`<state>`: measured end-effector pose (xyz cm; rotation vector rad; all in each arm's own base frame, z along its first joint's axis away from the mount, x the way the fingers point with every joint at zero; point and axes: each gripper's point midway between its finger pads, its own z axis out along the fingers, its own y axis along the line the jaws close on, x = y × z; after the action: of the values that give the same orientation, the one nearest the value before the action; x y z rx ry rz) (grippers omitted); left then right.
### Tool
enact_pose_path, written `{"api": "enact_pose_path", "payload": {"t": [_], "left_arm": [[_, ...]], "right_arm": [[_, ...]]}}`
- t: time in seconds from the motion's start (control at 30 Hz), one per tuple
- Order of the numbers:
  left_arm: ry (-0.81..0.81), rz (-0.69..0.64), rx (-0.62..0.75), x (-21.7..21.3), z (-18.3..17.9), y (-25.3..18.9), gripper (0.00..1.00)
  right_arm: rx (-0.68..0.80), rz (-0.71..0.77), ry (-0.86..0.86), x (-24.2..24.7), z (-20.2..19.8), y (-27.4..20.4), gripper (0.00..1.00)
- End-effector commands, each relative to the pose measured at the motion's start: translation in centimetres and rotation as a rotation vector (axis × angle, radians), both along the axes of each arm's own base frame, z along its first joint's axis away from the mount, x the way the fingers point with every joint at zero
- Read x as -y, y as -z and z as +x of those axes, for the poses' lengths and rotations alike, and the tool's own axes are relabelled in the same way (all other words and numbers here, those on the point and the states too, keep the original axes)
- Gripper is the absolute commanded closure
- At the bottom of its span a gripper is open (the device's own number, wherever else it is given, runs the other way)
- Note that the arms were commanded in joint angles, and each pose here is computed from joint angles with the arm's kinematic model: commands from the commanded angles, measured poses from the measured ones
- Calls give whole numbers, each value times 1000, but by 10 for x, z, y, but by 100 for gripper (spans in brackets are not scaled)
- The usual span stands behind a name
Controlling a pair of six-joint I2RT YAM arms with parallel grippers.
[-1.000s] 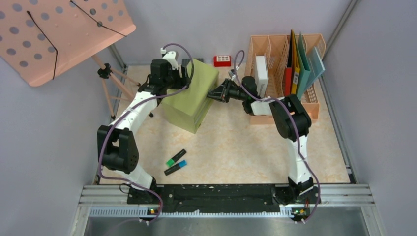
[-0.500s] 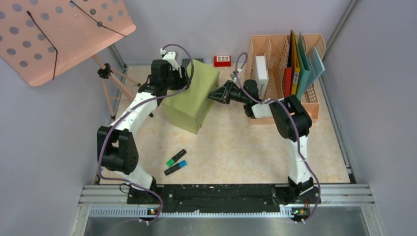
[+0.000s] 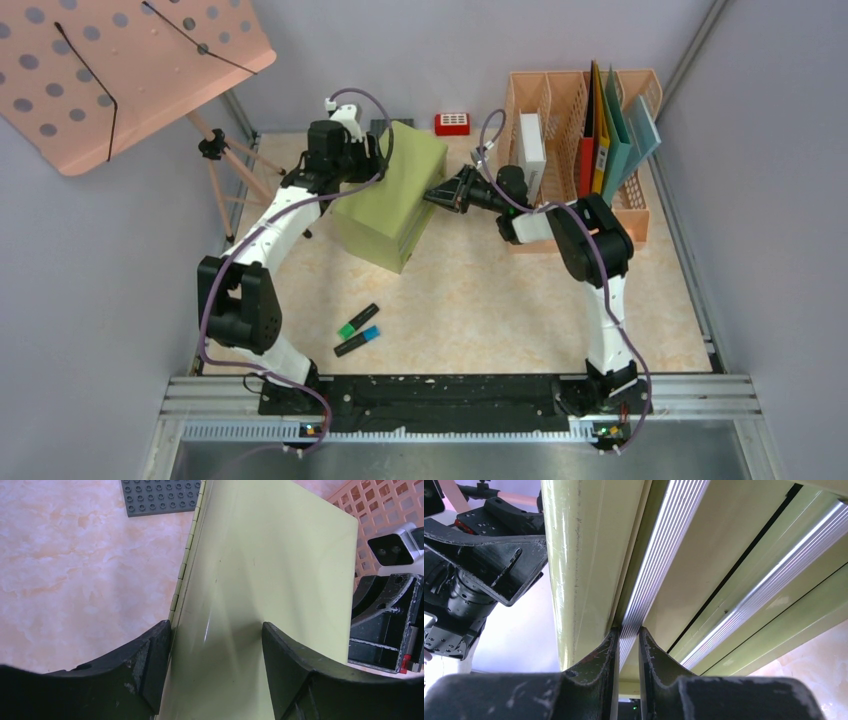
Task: Organize the desk
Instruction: Open the drawer in the storage box.
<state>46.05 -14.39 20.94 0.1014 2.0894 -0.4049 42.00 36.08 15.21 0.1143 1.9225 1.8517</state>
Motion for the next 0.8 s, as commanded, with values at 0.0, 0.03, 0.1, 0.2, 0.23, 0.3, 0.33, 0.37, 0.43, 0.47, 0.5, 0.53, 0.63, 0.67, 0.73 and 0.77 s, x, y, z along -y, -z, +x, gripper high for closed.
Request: {"api": "enact_pose_path", "payload": {"t": [0.0,0.03,0.1,0.2,0.23,0.3,0.33,0.37,0.43,0.47,0.5,0.53,0.63,0.67,0.73,0.77], "left_arm": [[113,94,-482,15,-88,113,100],[112,96,-485,14,-88,114,100],[105,102,-487,12,-88,115,100],[98,109,-489,10,-88,116,100],[96,111,-489,10,-88,117,100],[94,113,-490,9,-88,117,100],[92,114,-488,9,-87,117,100],[93,115,-490,9,-87,117,100],[93,115,-485,9,-87,116,100],[92,115,-485,8,-87,116,100],[94,114,-484,9,-87,115,100],[95,116,-486,9,-87,116,100],[100,111,-488,10,-87,116,100],[103,108,-488,11,-87,116,100],[105,106,-490,11,-87,116,100],[107,104,-491,12,-87,116,100]], "right_arm": [[211,101,-38,6,-6,-55,100],[213,102,-40,8,-6,-55,100],[227,106,-41,11,-6,-56,100],[243,110,-42,16,-7,-55,100],[246,111,-42,17,-7,-55,100],[245,116,-41,19,-7,-53,100],[245,117,-41,20,-7,-52,100],[246,119,-40,20,-6,-52,100],[246,119,-40,20,-6,-52,100],[245,119,-39,20,-6,-52,100],[241,114,-40,20,-6,-51,100],[242,105,-39,20,-6,-50,100],[229,58,-33,20,-5,-38,91],[221,44,-29,20,-4,-33,87],[209,27,-21,21,-4,-24,84],[204,22,-17,21,-2,-21,84]]}}
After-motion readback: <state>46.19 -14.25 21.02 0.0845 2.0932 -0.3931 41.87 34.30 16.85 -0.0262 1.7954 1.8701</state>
